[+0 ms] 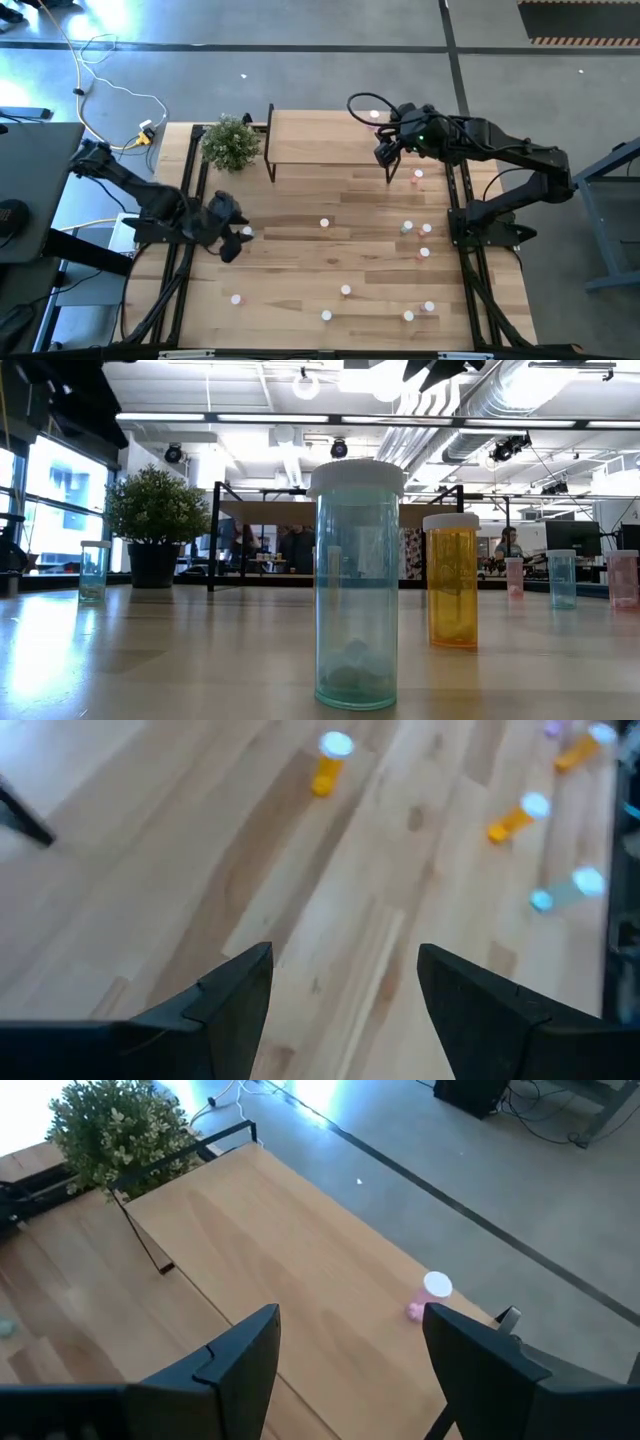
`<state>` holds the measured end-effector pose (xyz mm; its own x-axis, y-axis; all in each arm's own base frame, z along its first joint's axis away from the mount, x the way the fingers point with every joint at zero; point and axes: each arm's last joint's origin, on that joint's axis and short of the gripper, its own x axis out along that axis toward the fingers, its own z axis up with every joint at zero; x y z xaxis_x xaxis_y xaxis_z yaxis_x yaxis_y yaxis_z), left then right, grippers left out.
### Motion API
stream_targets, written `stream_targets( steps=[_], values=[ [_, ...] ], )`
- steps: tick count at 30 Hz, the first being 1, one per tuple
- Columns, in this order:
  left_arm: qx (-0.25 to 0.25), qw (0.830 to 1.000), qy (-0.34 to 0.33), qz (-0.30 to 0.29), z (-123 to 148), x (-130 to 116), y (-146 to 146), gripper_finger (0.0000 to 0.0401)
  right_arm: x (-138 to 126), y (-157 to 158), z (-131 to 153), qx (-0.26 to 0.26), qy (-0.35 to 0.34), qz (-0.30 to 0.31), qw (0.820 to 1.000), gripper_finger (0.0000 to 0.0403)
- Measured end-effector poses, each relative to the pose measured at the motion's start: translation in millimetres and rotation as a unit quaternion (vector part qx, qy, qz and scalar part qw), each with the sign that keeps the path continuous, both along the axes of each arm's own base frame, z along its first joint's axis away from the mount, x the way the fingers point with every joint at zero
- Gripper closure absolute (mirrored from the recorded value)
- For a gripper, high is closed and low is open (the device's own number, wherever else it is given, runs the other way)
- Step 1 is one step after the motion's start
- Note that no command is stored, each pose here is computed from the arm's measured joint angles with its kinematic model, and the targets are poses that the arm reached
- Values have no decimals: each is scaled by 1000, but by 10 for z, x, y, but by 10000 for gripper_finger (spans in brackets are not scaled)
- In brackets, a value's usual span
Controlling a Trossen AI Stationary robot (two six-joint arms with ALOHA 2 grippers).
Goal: Pick and place medicine bottles onto shelf by color
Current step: Put the top left blue pill bottle on the shelf
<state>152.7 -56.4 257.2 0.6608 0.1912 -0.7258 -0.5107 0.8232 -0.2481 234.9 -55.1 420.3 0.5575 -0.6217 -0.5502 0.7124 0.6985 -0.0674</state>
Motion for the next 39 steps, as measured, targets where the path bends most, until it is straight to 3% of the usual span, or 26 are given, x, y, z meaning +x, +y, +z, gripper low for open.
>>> stream_targets(
  steps=[7,13,20,26,39],
  values=[
    [-36,996,-51,67,-290,-64,-261,162,0,0,0,-7,8,7,1000,164],
    [-43,996,-34,77,-476,-85,-444,162,0,0,0,-7,8,7,1000,164],
    [-15,995,2,96,-702,-63,-596,162,1,0,-1,-5,6,5,1000,164],
    [24,987,45,153,-898,-71,-587,162,1,0,-1,-5,6,5,1000,164],
    [62,969,53,232,-1114,20,-534,162,3,0,1,-7,7,7,1000,164]
  ],
)
